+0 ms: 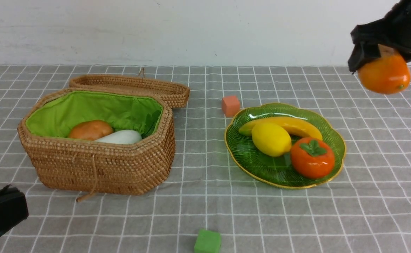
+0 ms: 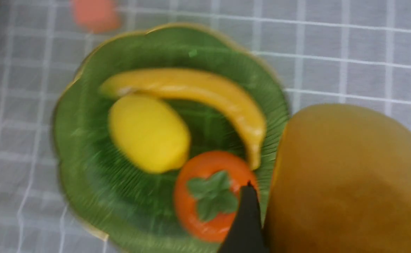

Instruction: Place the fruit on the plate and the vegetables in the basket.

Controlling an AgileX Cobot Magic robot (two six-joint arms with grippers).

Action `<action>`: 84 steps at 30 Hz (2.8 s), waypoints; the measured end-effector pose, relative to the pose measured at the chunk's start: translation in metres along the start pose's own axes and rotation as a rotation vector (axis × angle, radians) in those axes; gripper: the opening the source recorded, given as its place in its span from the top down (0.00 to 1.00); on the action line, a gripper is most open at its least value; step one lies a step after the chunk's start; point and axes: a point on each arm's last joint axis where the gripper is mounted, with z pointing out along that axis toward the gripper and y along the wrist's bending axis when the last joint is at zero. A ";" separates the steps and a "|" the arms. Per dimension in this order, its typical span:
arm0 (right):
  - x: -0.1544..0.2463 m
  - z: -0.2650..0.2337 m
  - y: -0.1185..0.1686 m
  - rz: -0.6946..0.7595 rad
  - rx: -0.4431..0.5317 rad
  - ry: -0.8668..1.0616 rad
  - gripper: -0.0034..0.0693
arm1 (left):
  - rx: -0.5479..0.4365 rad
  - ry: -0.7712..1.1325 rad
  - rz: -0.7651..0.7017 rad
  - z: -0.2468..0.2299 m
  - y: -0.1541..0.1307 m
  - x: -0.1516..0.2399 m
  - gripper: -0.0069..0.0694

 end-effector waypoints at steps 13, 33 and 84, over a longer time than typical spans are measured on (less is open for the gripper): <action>0.038 0.065 0.120 -0.675 -0.234 0.137 0.20 | 0.005 0.109 0.021 -0.001 0.000 0.010 0.90; 0.051 0.159 0.118 -0.722 -0.149 0.263 0.19 | 0.031 0.152 -0.004 -0.001 -0.003 0.014 0.89; 0.337 -0.100 0.053 0.086 -0.169 -0.304 0.85 | -0.061 0.002 -0.047 0.008 0.024 0.147 0.93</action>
